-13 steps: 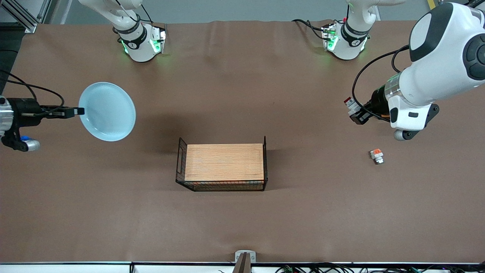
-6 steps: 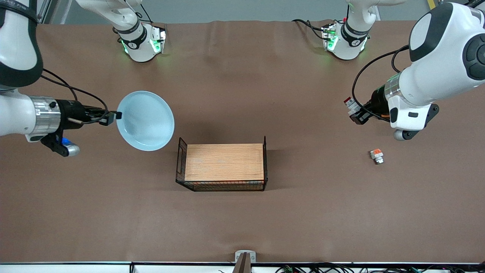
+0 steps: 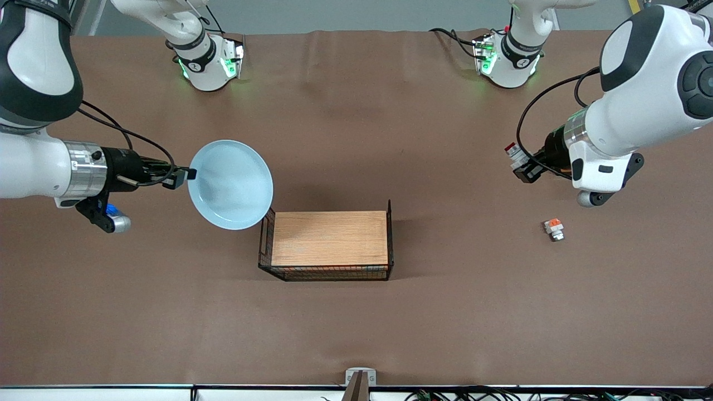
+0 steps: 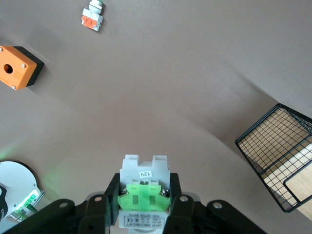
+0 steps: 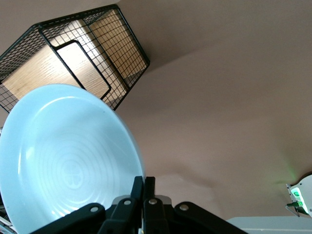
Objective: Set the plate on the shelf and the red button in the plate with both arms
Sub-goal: 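Carry the blue plate with the right gripper over the wire basket, then lower the plate into the basket while the left gripper carries the switch over, then open the right gripper and withdraw while the left gripper moves over the plate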
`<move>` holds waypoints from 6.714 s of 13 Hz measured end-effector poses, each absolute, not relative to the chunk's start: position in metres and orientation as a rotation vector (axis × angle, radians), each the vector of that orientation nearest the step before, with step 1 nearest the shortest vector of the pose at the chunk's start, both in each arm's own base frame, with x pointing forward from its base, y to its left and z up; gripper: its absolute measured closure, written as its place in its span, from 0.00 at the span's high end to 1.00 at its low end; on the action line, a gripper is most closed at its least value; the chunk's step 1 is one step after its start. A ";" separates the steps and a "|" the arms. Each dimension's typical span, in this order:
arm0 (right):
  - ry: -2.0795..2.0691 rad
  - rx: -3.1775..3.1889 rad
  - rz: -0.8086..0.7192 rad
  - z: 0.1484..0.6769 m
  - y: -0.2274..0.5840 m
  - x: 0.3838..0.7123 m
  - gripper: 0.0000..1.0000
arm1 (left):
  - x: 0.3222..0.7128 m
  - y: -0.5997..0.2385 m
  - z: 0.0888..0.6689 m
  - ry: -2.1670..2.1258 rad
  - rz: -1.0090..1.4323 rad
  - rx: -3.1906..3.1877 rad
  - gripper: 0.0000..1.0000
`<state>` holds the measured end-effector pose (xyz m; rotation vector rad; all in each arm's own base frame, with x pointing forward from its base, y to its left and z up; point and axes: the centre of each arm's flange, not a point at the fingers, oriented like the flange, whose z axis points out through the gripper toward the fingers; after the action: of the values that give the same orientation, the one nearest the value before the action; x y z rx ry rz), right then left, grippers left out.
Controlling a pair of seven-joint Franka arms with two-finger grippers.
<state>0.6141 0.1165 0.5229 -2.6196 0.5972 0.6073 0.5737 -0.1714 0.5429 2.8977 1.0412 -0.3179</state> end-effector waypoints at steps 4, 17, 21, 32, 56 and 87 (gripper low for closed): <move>0.633 -2.615 0.509 0.501 0.141 0.611 0.03 | 0.574 -0.172 0.542 1.041 -0.319 2.898 0.41; 0.870 -2.537 0.196 0.458 0.258 0.535 0.03 | 0.574 -0.172 0.542 1.063 -0.321 2.892 0.41; 0.875 -2.515 0.063 0.435 0.274 0.525 0.03 | 0.577 -0.160 0.543 1.136 -0.316 2.865 0.41; 0.868 -2.554 -0.081 0.364 0.277 0.524 0.03 | 0.583 -0.163 0.570 1.292 -0.202 2.781 0.41; 0.861 -2.590 -0.051 0.338 0.295 0.543 0.78 | 0.562 -0.301 0.586 1.719 -0.195 2.462 0.41; -0.179 -3.130 0.120 0.616 -0.042 0.481 1.00 | 0.580 -0.530 0.377 1.657 -0.056 2.170 0.41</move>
<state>0.4809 -0.0424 0.6164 -3.1298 -0.1794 0.1204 0.5803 -0.5297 0.3768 2.1703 1.6572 -0.0558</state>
